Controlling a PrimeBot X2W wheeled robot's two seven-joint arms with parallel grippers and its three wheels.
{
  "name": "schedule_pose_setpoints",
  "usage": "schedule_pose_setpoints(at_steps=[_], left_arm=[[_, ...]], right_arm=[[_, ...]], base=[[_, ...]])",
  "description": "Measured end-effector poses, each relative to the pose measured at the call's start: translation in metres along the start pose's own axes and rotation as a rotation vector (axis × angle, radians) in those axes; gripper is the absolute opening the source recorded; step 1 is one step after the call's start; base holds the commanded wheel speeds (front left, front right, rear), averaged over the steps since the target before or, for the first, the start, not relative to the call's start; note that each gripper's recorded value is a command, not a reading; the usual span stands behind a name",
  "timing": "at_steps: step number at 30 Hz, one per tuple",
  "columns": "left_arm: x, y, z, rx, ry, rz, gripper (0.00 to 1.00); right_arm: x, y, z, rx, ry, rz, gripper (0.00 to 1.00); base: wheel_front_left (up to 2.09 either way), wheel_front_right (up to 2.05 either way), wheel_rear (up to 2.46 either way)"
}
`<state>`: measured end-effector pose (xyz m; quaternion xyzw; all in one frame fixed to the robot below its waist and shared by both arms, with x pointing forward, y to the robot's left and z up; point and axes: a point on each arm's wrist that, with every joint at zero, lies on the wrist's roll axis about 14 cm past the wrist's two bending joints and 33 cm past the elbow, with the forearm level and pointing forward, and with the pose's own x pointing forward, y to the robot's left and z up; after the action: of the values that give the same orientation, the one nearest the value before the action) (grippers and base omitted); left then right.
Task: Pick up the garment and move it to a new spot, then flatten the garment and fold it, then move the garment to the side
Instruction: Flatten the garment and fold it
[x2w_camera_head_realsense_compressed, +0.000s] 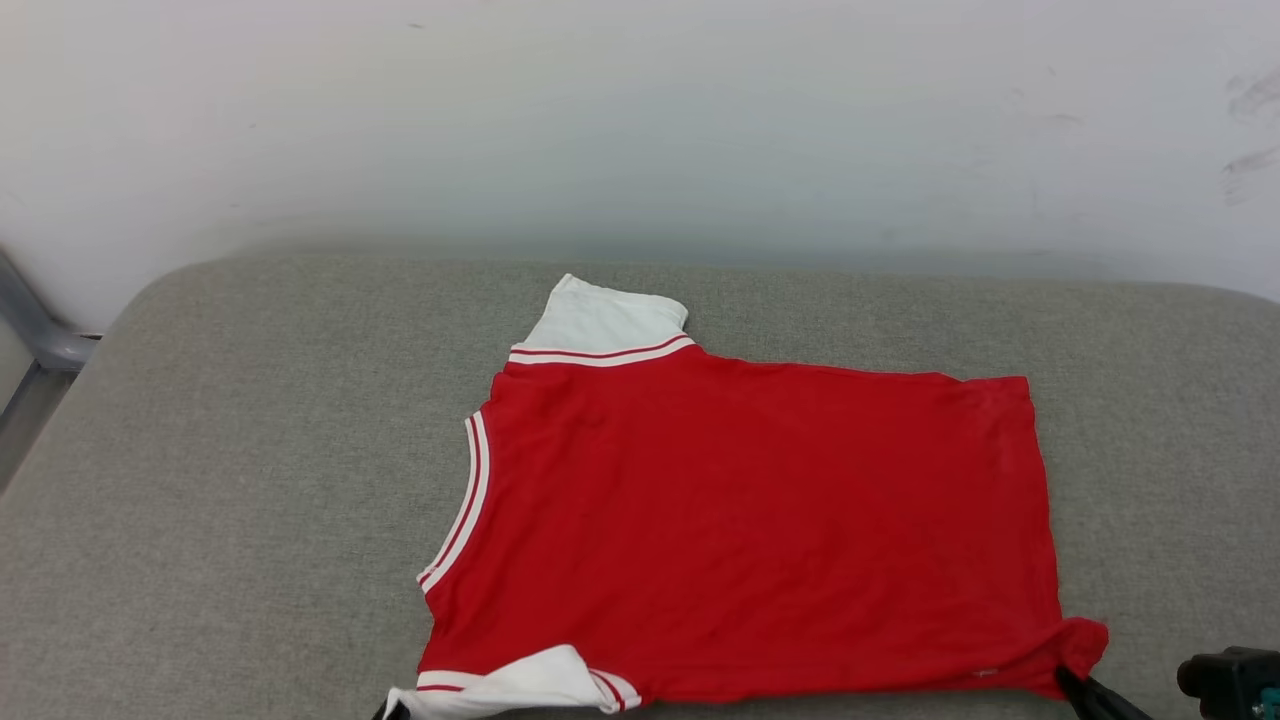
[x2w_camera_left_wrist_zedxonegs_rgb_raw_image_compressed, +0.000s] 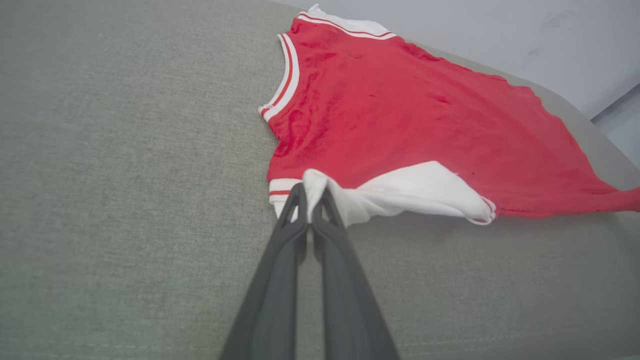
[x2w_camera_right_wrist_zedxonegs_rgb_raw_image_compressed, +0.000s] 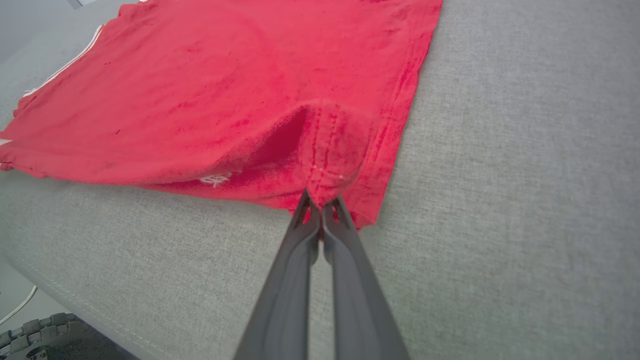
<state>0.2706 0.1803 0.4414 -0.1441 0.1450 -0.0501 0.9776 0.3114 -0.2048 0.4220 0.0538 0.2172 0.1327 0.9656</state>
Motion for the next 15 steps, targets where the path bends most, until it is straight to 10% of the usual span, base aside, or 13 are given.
schedule_pose_setpoints(at_steps=[15], left_arm=[[0.087, -0.016, 0.080, 0.257, -0.062, -0.185, 0.00]], right_arm=[[0.022, -0.001, 0.030, 0.030, -0.056, -0.004, 0.00]], base=[[0.00, 0.00, 0.00]])
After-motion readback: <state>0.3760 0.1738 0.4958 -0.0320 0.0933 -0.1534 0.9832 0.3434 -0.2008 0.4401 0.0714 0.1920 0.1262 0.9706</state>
